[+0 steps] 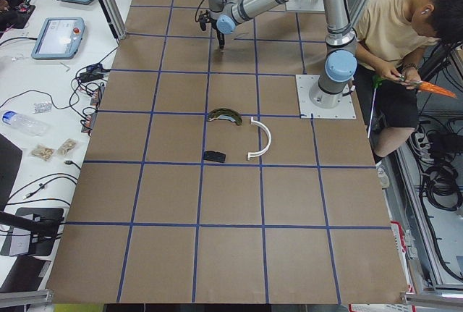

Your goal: Place bearing gear from tray to pile

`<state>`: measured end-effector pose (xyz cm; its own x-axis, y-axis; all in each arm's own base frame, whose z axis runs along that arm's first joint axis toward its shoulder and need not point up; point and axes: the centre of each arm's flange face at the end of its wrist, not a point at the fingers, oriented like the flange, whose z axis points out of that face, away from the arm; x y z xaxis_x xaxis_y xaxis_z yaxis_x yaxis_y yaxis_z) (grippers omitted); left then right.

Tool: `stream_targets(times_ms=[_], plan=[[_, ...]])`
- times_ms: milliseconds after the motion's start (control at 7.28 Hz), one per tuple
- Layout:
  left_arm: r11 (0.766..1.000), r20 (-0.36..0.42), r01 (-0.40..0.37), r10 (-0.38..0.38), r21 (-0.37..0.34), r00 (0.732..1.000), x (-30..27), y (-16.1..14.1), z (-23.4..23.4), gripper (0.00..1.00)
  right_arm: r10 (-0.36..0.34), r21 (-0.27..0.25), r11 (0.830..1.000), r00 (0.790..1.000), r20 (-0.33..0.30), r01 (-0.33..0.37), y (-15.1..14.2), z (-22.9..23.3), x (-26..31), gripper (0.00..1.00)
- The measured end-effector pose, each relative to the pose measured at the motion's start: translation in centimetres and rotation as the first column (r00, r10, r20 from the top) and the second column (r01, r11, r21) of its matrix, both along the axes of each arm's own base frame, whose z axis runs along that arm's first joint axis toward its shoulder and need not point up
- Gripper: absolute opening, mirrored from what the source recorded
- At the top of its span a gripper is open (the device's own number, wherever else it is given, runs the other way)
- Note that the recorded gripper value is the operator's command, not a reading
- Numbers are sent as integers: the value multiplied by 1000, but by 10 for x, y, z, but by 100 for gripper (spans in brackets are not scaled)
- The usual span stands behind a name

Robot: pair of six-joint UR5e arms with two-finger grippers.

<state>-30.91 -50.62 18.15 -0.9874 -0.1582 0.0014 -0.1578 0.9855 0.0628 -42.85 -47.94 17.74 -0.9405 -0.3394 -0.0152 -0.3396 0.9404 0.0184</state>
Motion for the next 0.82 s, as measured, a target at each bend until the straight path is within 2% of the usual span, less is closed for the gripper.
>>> stream_targets(times_ms=[137, 412, 687, 824], plan=[[1000, 2, 2, -2, 1, 1000, 0, 0, -1, 0, -4, 11, 1000, 1000, -5, 4, 2, -1, 0, 60], [1000, 4, 14, -14, -12, 1000, 1, -5, 6, 0, -7, 27, 1000, 1000, -17, 8, 3, -1, -1, 28], [997, 8, 64, -64, -30, 998, 11, -26, 40, 0, -9, 39, 999, 1000, -27, 10, 5, 0, -1, 9], [998, 24, 57, -56, -21, 998, 34, -46, 63, 0, -10, 38, 999, 1000, -27, 11, 5, 1, -1, 4]])
